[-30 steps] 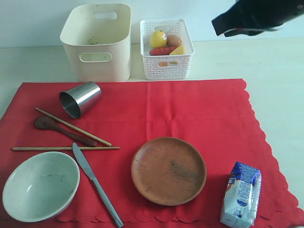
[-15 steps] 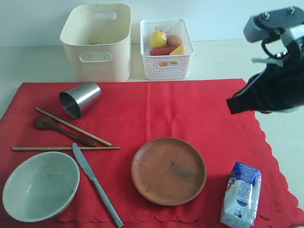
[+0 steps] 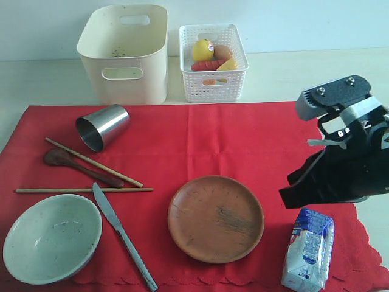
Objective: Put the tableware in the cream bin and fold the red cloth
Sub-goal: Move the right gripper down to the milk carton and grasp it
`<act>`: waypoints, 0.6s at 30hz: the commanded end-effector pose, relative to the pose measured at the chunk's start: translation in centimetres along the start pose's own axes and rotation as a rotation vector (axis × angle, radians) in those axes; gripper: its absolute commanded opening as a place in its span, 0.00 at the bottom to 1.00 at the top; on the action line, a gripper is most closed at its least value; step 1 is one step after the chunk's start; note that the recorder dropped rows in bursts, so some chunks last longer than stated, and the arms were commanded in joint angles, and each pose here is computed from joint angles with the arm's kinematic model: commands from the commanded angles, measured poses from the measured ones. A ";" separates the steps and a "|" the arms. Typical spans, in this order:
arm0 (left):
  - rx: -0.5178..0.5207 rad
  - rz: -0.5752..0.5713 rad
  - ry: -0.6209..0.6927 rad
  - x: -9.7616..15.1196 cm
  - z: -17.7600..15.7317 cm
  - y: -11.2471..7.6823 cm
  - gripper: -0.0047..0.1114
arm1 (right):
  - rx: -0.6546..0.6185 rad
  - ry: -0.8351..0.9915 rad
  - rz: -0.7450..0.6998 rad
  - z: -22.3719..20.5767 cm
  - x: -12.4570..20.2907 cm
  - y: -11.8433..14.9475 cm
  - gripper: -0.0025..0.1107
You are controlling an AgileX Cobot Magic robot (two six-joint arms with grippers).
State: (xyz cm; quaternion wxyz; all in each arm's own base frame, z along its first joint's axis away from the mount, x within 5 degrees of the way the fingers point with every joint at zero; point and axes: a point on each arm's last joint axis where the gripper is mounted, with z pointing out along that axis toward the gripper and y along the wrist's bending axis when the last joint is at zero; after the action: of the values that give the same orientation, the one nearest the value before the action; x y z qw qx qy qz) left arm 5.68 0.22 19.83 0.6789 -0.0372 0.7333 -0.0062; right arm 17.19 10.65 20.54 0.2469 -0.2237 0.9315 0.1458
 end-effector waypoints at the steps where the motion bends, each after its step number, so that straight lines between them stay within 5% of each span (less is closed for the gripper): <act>1: -0.001 0.000 -0.013 -0.1 -0.1 0.0 0.05 | -0.032 0.021 -0.007 0.1 0.4 1.2 0.10; 10: -0.001 0.000 -0.013 -0.1 -0.1 0.0 0.05 | 0.063 0.144 0.108 0.0 1.6 0.7 0.55; 18: -0.001 0.000 -0.013 -0.1 -0.1 0.0 0.05 | 0.095 0.188 0.125 0.3 1.9 0.4 0.67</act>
State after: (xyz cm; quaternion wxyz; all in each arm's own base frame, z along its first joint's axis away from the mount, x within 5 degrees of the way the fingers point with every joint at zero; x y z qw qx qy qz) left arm 5.68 0.22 19.83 0.6789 -0.0372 0.7333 -0.0062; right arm 15.72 10.49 19.77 0.1707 -0.1640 0.9661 0.1029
